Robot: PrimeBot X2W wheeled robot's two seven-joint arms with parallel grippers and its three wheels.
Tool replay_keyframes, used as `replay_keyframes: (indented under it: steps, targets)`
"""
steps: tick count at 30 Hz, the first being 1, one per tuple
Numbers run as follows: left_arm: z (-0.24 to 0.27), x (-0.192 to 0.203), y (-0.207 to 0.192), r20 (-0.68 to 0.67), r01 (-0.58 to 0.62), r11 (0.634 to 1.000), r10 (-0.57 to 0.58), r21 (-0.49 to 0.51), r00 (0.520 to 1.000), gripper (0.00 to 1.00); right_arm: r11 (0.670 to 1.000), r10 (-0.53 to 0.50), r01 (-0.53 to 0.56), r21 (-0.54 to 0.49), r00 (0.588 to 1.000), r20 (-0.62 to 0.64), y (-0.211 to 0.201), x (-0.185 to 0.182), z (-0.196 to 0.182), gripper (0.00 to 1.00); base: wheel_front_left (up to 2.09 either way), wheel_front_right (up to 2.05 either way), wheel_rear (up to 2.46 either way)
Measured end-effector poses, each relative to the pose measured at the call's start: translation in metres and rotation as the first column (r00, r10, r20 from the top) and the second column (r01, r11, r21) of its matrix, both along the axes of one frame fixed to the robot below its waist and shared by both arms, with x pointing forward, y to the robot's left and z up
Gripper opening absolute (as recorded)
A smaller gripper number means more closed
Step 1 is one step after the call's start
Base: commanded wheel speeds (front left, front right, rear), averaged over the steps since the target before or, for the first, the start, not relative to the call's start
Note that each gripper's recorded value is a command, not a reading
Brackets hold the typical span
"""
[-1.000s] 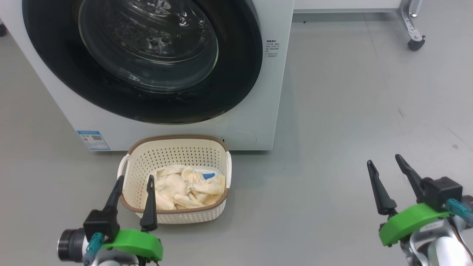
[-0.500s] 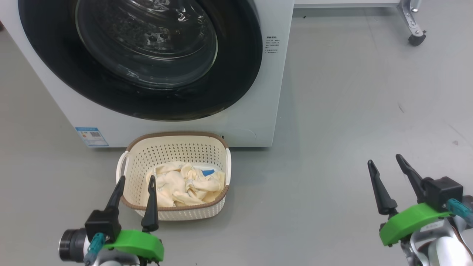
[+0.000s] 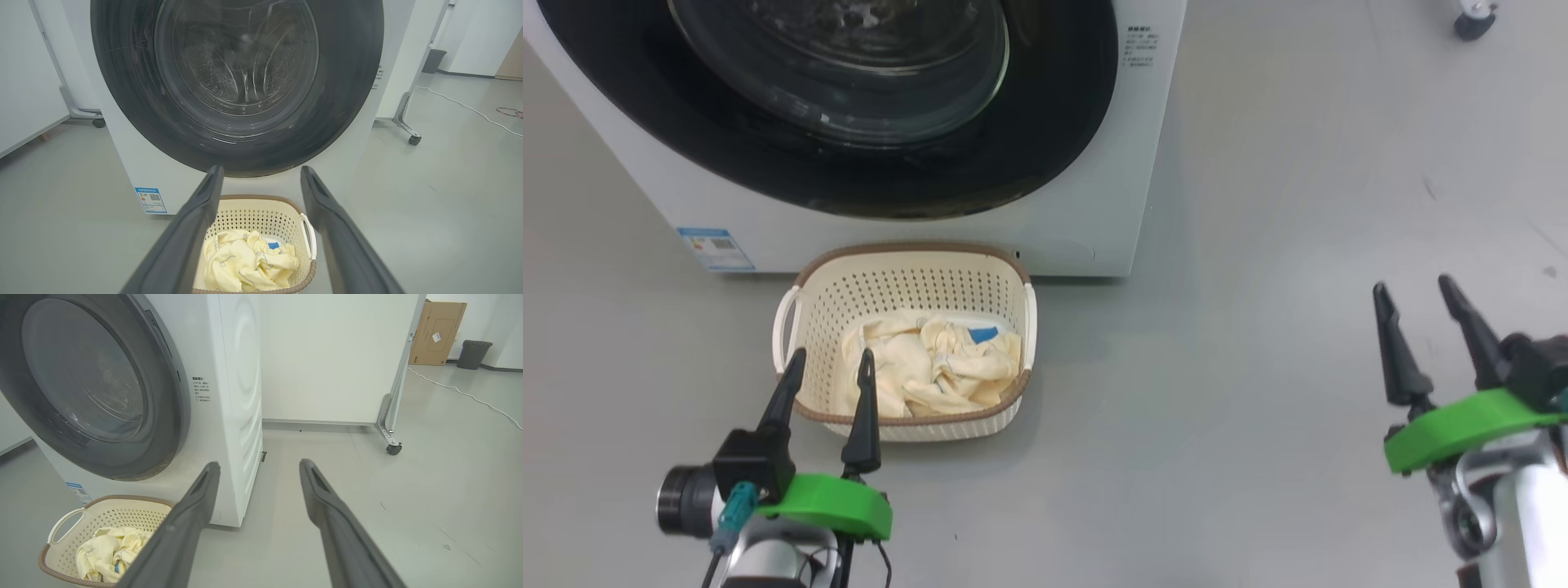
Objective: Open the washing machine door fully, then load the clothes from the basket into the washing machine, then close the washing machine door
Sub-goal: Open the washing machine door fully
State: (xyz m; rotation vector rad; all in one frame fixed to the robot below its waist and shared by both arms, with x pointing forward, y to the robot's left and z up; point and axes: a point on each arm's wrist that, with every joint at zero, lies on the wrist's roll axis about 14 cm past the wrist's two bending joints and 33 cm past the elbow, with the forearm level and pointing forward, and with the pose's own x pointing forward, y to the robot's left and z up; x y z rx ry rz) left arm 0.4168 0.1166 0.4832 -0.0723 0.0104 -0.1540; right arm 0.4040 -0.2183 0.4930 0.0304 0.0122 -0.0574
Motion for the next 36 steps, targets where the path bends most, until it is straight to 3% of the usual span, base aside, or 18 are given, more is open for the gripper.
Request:
replay_keyframes:
  steps: [8, 9, 13, 14, 16, 19, 22, 27, 30, 33, 36]
  targets:
    - [-0.003, 0.024, 0.001, 0.005, -0.005, 1.000, 0.005, 0.001, 1.000, 1.00, 0.992, -0.043, 0.034, 0.124, 0.997, 0.066, -0.007, 0.052, 0.009, 1.00, 0.00, 0.00, 0.00]
    - [-0.005, 0.026, 0.002, 0.004, -0.007, 1.000, 0.007, 0.002, 1.000, 1.00, 0.990, -0.047, 0.036, 0.136, 0.996, 0.075, -0.008, 0.059, 0.011, 0.95, 0.00, 0.00, 0.00]
    - [-0.010, 0.031, 0.005, -0.007, -0.018, 1.000, 0.018, 0.004, 1.000, 1.00, 0.950, -0.090, 0.057, 0.307, 0.991, 0.095, -0.011, 0.086, 0.012, 0.13, 0.00, 0.00, 0.00]
    - [-0.012, 0.032, 0.006, -0.010, -0.021, 1.000, 0.021, 0.003, 1.000, 1.00, 0.922, -0.104, 0.061, 0.383, 0.990, 0.092, -0.011, 0.093, 0.010, 0.00, 0.00, 0.00, 0.00]
    - [-0.014, 0.035, 0.008, -0.012, -0.028, 1.000, 0.028, 0.000, 1.000, 1.00, 0.876, -0.118, 0.060, 0.479, 0.989, 0.092, -0.009, 0.106, 0.009, 0.00, 0.00, 0.00, 0.00]
    - [-0.014, 0.041, 0.011, -0.007, -0.036, 0.999, 0.036, -0.001, 0.999, 1.00, 0.784, -0.122, 0.057, 0.618, 0.991, 0.063, -0.003, 0.124, 0.002, 0.00, 0.00, 0.00, 0.00]
    - [-0.015, 0.045, 0.013, -0.004, -0.043, 0.999, 0.043, -0.004, 0.999, 1.00, 0.672, -0.098, 0.054, 0.738, 0.995, 0.015, 0.008, 0.141, -0.007, 0.00, 0.00, 0.00, 0.00]
    - [-0.022, 0.048, 0.015, -0.019, -0.049, 0.999, 0.049, -0.009, 0.999, 1.00, 0.425, -0.010, 0.048, 0.904, 0.999, -0.048, 0.030, 0.168, -0.015, 0.00, 0.00, 0.00, 0.00]
    - [-0.024, 0.049, 0.016, -0.023, -0.056, 0.998, 0.056, -0.014, 0.998, 1.00, 0.275, 0.068, 0.045, 0.960, 0.996, -0.066, 0.046, 0.181, -0.015, 0.00, 0.00, 0.00, 0.00]
    - [-0.027, 0.049, 0.017, -0.032, -0.056, 0.998, 0.056, -0.018, 0.998, 1.00, 0.155, 0.149, 0.049, 0.987, 0.986, -0.072, 0.061, 0.191, -0.015, 0.00, 0.00, 0.00, 0.00]
    - [-0.028, 0.050, 0.018, -0.034, -0.061, 0.998, 0.060, -0.018, 0.998, 1.00, 0.062, 0.223, 0.045, 0.997, 0.973, -0.058, 0.074, 0.200, -0.009, 0.00, 0.00, 0.00, 0.00]
